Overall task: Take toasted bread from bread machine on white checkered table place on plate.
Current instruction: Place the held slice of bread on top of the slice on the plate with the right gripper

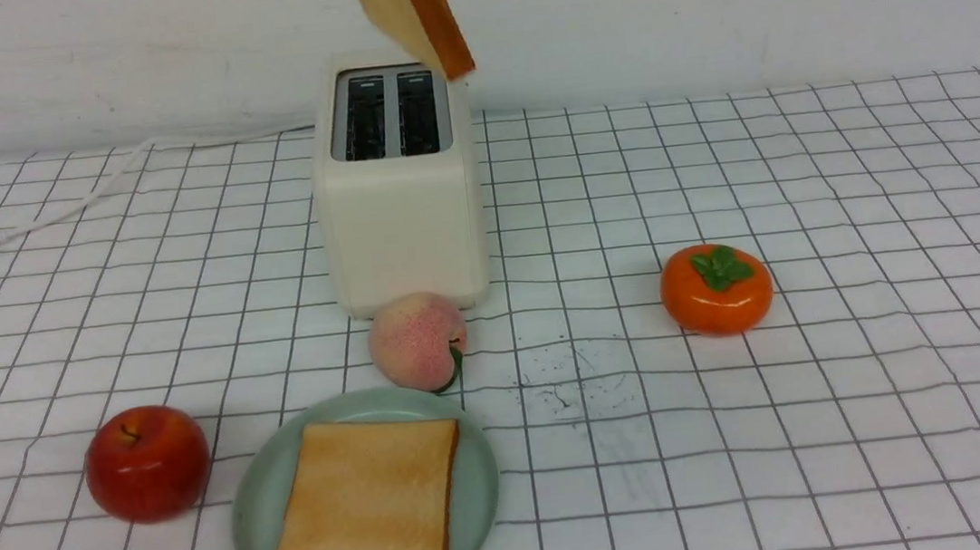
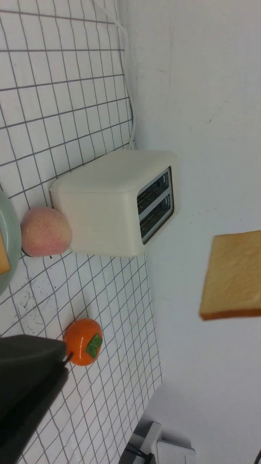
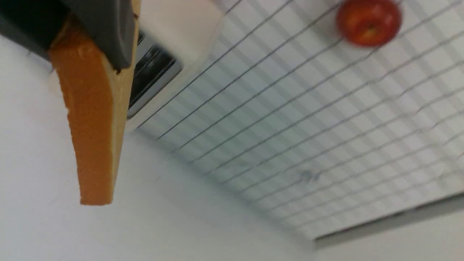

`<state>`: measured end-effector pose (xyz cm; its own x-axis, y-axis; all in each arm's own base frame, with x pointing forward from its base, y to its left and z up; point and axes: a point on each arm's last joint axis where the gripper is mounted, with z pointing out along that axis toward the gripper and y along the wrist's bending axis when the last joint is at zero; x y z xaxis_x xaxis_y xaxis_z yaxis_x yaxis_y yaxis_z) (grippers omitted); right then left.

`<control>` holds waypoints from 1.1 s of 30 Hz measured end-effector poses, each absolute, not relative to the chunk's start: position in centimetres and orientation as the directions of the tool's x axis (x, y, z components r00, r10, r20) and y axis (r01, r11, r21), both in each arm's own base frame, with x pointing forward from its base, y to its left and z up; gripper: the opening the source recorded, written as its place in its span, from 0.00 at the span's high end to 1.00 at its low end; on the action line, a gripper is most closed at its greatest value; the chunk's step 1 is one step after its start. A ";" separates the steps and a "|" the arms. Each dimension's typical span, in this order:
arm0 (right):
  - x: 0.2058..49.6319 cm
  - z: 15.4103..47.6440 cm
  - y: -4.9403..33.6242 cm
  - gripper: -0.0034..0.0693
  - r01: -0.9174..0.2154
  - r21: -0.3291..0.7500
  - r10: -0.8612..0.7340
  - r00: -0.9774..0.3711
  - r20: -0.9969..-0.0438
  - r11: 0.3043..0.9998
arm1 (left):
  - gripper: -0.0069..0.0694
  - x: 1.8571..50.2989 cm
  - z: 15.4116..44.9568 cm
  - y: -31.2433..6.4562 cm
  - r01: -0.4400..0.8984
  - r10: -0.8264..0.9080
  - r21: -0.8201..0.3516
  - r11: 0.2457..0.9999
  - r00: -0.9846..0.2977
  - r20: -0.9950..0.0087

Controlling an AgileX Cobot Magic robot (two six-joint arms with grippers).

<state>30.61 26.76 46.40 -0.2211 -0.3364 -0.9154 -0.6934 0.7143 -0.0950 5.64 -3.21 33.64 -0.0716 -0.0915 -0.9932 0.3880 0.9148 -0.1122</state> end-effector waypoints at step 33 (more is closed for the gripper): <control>34.7 21.2 26.8 0.72 -0.426 0.790 -0.079 -0.895 -0.439 0.441 | 0.93 5.7 32.7 -3.4 0.406 -0.076 -0.121 0.906 -0.127 -0.989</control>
